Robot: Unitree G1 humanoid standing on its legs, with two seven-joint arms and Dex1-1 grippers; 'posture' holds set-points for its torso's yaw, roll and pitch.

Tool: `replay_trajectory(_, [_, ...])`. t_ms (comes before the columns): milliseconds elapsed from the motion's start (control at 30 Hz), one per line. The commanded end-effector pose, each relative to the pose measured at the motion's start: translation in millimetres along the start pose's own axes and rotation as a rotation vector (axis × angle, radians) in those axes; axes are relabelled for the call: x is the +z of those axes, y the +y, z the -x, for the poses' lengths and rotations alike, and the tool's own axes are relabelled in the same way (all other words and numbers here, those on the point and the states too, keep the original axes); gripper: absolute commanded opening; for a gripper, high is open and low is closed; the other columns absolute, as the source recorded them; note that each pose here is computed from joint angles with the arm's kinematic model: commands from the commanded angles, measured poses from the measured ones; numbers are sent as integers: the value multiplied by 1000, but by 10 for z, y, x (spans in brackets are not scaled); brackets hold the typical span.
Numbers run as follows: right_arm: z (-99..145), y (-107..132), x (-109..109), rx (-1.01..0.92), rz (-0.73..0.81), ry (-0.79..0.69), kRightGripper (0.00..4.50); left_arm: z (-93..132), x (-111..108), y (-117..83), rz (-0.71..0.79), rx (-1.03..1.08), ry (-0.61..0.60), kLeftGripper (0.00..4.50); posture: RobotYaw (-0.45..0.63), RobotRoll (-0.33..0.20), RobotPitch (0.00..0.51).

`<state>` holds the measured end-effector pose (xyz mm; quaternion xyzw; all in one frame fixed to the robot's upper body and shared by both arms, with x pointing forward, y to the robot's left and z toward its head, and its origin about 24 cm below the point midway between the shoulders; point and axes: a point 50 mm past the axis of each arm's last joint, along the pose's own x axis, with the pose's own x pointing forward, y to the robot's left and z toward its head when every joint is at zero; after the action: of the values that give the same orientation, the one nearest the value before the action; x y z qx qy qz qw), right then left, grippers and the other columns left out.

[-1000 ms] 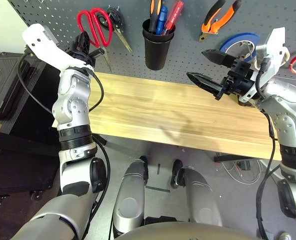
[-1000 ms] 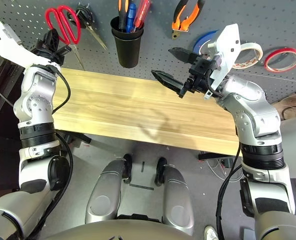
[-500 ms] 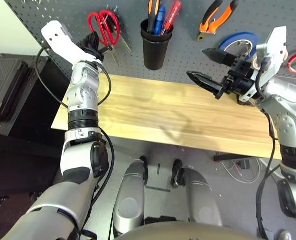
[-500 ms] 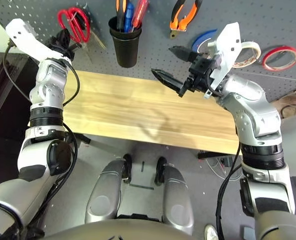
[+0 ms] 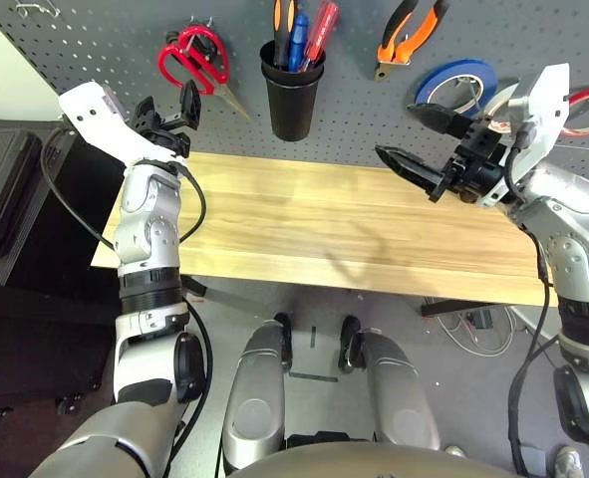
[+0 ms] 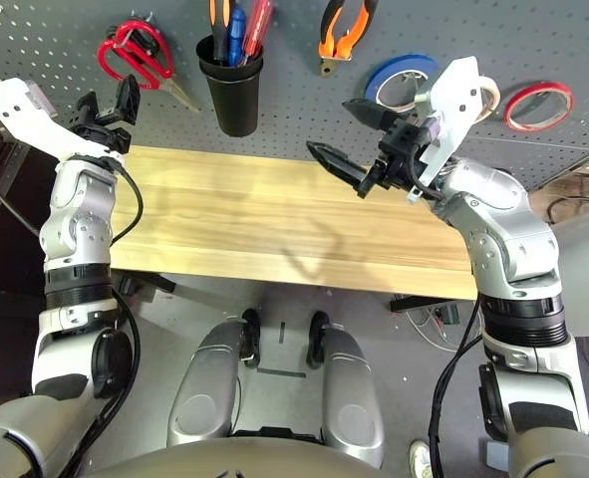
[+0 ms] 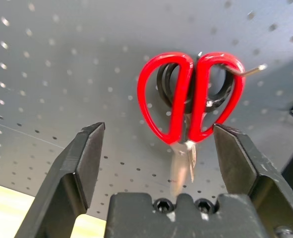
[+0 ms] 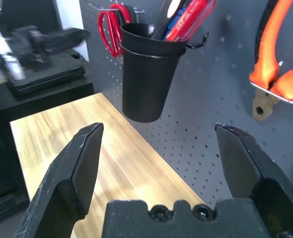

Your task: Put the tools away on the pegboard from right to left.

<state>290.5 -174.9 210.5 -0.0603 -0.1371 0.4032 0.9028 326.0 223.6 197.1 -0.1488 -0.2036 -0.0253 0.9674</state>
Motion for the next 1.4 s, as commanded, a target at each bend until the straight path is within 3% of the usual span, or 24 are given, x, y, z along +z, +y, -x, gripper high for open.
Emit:
replay_trajectory(33, [77,-27,-67,-43,1,-3,4500,135,52,49,-24,-10,13,4483,100,0,249])
replay_trajectory(133, [93,-40,-89,-72,0,-11,4500,186,95,127,-42,29,8,4483,102,0,244])
replay_trajectory(367, [248,-257,-170,-371,39,-20,4500,229,158,276,-113,77,-11,4483,90,0,236])
replay_trajectory(467, [436,-366,-239,-591,53,-14,4500,230,146,333,-145,72,-5,4483,67,0,232])
replay_trajectory(800, [905,-549,-339,-1008,79,-14,4500,265,2,528,-229,73,8,4483,8,0,221])
replay_trajectory(1100, [1030,-656,-482,-1071,71,35,4500,562,-103,580,-283,39,-25,4483,16,0,202])
replay_trajectory(1400, [932,-727,-572,-1059,65,44,4500,721,-121,619,-321,-1,-30,4483,45,0,190])
